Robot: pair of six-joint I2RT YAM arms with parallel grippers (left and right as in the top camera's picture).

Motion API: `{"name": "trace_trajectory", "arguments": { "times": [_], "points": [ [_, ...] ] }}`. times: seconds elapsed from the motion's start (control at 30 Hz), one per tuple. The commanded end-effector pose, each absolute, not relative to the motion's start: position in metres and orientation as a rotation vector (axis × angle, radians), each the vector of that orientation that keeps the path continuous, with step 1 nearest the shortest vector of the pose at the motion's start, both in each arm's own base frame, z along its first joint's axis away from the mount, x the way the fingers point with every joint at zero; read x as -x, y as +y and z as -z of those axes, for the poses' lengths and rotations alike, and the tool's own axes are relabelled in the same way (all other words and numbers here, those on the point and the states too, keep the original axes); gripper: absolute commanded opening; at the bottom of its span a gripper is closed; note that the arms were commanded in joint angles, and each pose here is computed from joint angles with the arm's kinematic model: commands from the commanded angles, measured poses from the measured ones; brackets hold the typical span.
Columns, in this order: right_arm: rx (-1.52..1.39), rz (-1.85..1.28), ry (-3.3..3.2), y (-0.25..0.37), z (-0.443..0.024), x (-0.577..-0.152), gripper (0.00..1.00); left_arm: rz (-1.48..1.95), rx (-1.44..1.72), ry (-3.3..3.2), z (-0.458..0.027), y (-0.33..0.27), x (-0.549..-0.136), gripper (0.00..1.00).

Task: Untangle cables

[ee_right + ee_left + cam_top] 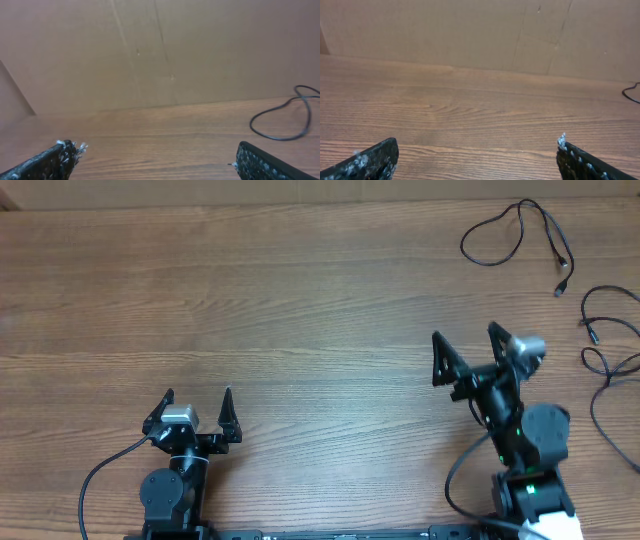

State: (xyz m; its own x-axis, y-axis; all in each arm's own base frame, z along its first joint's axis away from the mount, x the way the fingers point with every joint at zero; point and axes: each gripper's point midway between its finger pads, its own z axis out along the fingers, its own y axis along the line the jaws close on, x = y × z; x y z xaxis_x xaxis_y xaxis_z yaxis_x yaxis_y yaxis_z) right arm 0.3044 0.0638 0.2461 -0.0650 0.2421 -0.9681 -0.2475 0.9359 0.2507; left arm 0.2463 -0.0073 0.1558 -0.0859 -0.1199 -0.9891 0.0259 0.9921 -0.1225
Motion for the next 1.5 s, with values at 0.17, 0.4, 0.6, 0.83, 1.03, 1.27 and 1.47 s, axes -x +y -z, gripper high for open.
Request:
{"name": "trace_trajectory", "arguments": {
  "times": [0.17,0.4,0.6,0.83,1.03,1.27,1.47],
  "points": [
    [-0.064,-0.367,1.516,0.039,-0.213,-0.275,1.0,0.103,0.075,1.648,-0.156,-0.004,-0.246,1.0],
    [-0.094,-0.342,1.572,0.028,-0.18,-0.259,1.0,0.103,0.075,1.648,-0.156,-0.004,-0.246,1.0],
    [-0.148,-0.293,1.66,0.015,-0.155,-0.249,1.0,0.103,0.075,1.648,-0.156,-0.004,-0.246,1.0],
    [-0.019,-0.191,1.589,0.016,-0.172,-0.245,1.0,0.103,0.075,1.648,-0.156,-0.004,-0.246,0.99],
    [0.118,-0.054,1.583,0.016,-0.172,-0.245,1.0,0.103,0.075,1.648,-0.156,-0.004,-0.246,1.0],
    [0.105,-0.062,1.581,0.016,-0.172,-0.246,1.0,0.103,0.075,1.648,-0.156,-0.004,-0.246,0.99],
    [0.105,-0.062,1.581,0.016,-0.172,-0.246,1.0,0.103,0.075,1.648,-0.156,-0.004,-0.246,0.99]
  ]
}}
